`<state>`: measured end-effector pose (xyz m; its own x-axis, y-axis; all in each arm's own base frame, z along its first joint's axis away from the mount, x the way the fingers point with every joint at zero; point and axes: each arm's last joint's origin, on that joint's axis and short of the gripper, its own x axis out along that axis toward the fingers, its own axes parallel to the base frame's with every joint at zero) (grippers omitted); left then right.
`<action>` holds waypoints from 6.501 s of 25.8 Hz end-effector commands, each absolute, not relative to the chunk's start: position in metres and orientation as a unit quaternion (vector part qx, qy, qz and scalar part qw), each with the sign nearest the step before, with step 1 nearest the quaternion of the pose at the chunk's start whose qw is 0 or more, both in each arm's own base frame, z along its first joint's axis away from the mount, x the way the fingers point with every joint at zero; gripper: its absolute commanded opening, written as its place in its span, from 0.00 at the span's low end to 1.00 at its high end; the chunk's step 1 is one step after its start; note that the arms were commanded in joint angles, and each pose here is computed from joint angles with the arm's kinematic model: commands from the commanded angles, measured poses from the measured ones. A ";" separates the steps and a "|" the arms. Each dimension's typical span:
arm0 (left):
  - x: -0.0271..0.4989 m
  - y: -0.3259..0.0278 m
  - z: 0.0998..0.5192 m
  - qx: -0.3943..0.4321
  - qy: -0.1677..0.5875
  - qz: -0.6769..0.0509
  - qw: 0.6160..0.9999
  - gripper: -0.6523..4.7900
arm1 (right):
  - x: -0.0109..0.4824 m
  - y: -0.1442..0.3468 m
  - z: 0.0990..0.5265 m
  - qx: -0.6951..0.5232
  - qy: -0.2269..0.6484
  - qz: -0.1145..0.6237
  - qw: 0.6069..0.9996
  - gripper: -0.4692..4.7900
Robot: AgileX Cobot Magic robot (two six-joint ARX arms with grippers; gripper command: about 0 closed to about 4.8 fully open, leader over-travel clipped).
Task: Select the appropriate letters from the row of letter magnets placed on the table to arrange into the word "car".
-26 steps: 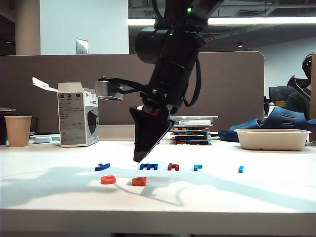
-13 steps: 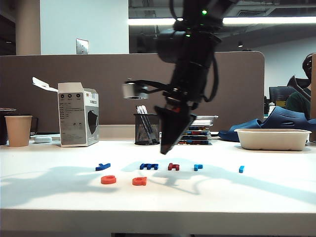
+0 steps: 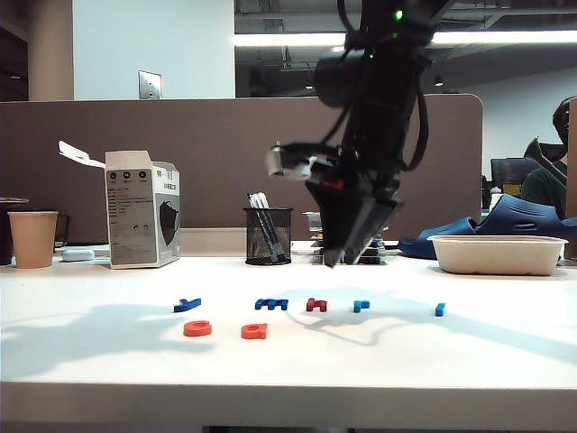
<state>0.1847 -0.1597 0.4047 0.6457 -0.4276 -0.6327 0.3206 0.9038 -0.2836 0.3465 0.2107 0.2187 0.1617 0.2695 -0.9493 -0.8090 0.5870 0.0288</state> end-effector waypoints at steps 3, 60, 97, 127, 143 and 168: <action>0.184 -0.159 0.408 -0.074 0.359 -0.209 0.907 0.11 | 0.344 0.208 0.232 -0.164 0.561 0.268 0.766 0.47; 0.184 -0.159 0.408 -0.074 0.359 -0.209 0.906 0.11 | 0.320 0.232 0.188 0.054 0.581 -0.031 0.812 0.39; 0.184 -0.159 0.408 -0.074 0.359 -0.209 0.906 0.11 | 0.322 0.234 0.175 0.047 0.591 -0.035 0.804 0.08; 0.184 -0.159 0.408 -0.074 0.359 -0.209 0.907 0.11 | 0.266 0.284 0.191 0.011 0.582 0.003 0.813 0.08; 0.184 -0.159 0.408 -0.074 0.359 -0.209 0.907 0.11 | 0.246 0.293 0.187 -0.009 0.593 -0.008 0.805 0.08; 0.184 -0.159 0.408 -0.074 0.359 -0.209 0.907 0.11 | 0.244 0.291 0.175 0.010 0.608 -0.003 0.794 0.21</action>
<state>0.1848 -0.1597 0.4046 0.6455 -0.4270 -0.6332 0.3202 0.9041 -0.2831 0.2446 0.2909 0.1725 0.2605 0.0061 -0.9655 0.0116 0.9999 0.0095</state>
